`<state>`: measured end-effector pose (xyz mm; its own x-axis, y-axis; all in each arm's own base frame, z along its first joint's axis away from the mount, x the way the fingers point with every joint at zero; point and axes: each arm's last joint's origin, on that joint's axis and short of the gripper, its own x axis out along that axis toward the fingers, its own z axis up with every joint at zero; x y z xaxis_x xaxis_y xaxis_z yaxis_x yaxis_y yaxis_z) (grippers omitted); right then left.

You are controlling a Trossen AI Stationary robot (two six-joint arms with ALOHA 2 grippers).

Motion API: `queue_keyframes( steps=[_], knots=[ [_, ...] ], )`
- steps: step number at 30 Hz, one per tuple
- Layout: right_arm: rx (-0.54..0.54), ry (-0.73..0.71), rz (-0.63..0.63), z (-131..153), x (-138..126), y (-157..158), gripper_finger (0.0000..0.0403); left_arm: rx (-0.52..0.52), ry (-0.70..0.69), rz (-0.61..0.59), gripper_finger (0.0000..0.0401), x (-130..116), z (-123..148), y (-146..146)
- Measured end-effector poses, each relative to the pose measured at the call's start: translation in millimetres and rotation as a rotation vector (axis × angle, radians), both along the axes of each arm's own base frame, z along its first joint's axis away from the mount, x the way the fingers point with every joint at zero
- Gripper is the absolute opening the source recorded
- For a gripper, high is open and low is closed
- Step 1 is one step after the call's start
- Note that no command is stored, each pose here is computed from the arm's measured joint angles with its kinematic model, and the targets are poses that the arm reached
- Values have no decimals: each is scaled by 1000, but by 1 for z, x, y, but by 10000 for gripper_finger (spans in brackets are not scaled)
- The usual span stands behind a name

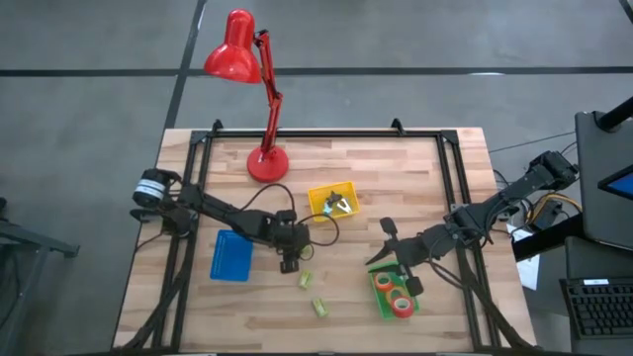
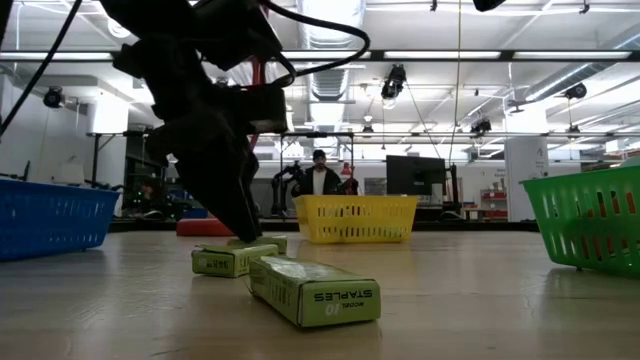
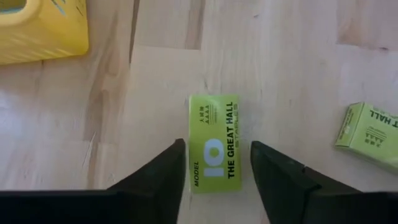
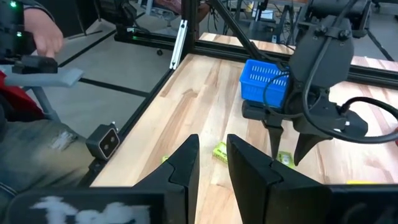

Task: Pick and place Stapler, Stapler remover, tape
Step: Put the top green staple pins into the blue bin

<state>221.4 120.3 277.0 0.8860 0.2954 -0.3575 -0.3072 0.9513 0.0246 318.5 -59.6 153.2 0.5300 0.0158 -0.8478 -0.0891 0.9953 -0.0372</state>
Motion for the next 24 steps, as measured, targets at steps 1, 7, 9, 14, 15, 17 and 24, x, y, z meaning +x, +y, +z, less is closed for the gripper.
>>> queue_keyframes(
  steps=[1,7,9,14,15,17,24],
  knots=[
    [0,0,0,0,0,0,79,7,-2,1,189,0,0,0],
    [-3,-1,1,0,0,0,68,40,-1,21,212,-2,-2,0],
    [-3,-1,1,0,0,0,66,49,1,26,211,-2,-3,1],
    [-1,1,0,0,0,0,64,101,1,53,211,-4,-8,3],
    [0,2,0,0,0,0,65,104,-3,58,210,-4,-8,3],
    [1,2,-1,0,0,0,66,105,-2,60,205,-5,-9,3],
    [-6,2,1,-1,0,0,59,92,-26,64,147,-6,-16,3]
  ],
)
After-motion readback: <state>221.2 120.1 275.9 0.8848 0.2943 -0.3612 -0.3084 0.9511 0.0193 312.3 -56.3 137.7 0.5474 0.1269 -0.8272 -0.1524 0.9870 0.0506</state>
